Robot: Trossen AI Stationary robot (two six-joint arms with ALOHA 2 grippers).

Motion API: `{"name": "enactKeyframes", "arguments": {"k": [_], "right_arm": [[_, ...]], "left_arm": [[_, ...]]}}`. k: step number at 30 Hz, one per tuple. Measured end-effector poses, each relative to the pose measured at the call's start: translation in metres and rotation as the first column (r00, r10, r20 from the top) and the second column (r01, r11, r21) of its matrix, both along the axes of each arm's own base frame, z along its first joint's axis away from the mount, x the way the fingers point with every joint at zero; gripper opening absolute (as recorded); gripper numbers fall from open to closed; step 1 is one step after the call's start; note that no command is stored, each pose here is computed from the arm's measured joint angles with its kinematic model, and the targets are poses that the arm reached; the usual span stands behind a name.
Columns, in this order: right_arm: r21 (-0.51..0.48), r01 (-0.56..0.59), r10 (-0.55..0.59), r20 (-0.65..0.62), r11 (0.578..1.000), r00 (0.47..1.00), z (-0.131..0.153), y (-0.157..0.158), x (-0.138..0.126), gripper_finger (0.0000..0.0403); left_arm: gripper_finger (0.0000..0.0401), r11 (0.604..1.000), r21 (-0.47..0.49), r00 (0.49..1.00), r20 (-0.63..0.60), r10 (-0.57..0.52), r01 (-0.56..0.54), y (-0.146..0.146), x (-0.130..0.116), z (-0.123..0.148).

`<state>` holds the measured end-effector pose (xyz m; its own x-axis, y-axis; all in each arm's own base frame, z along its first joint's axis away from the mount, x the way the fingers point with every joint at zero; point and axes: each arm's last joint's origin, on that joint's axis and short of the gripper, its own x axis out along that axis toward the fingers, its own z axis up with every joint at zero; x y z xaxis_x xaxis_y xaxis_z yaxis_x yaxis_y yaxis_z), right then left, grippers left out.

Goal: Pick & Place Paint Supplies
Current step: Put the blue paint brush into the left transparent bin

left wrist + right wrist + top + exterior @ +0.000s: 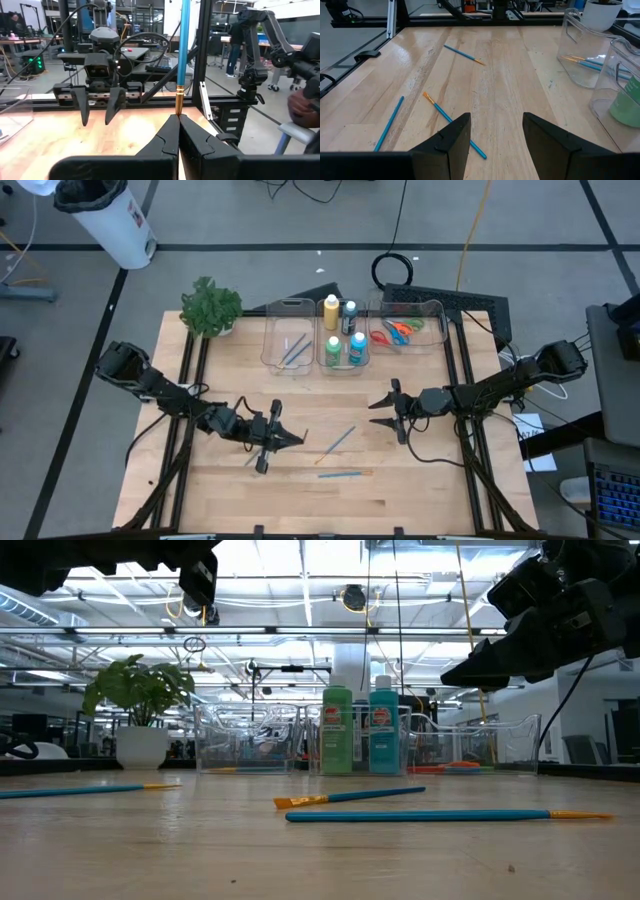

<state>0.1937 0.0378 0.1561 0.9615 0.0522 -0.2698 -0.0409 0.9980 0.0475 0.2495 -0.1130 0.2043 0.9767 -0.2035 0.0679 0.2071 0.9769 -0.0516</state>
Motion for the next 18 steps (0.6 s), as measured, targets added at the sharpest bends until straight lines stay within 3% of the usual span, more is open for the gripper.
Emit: {"name": "enactKeyframes", "arguments": {"k": [18], "right_arm": [[0.0, 0.0, 0.0, 0.001, 1.0, 1.0, 0.0001, 0.0, 0.0, 0.0171]], "left_arm": [[0.0003, 0.995, 0.007, 0.995, -0.024, 0.098, -0.098, 0.0028, 0.0006, -0.0024]]}}
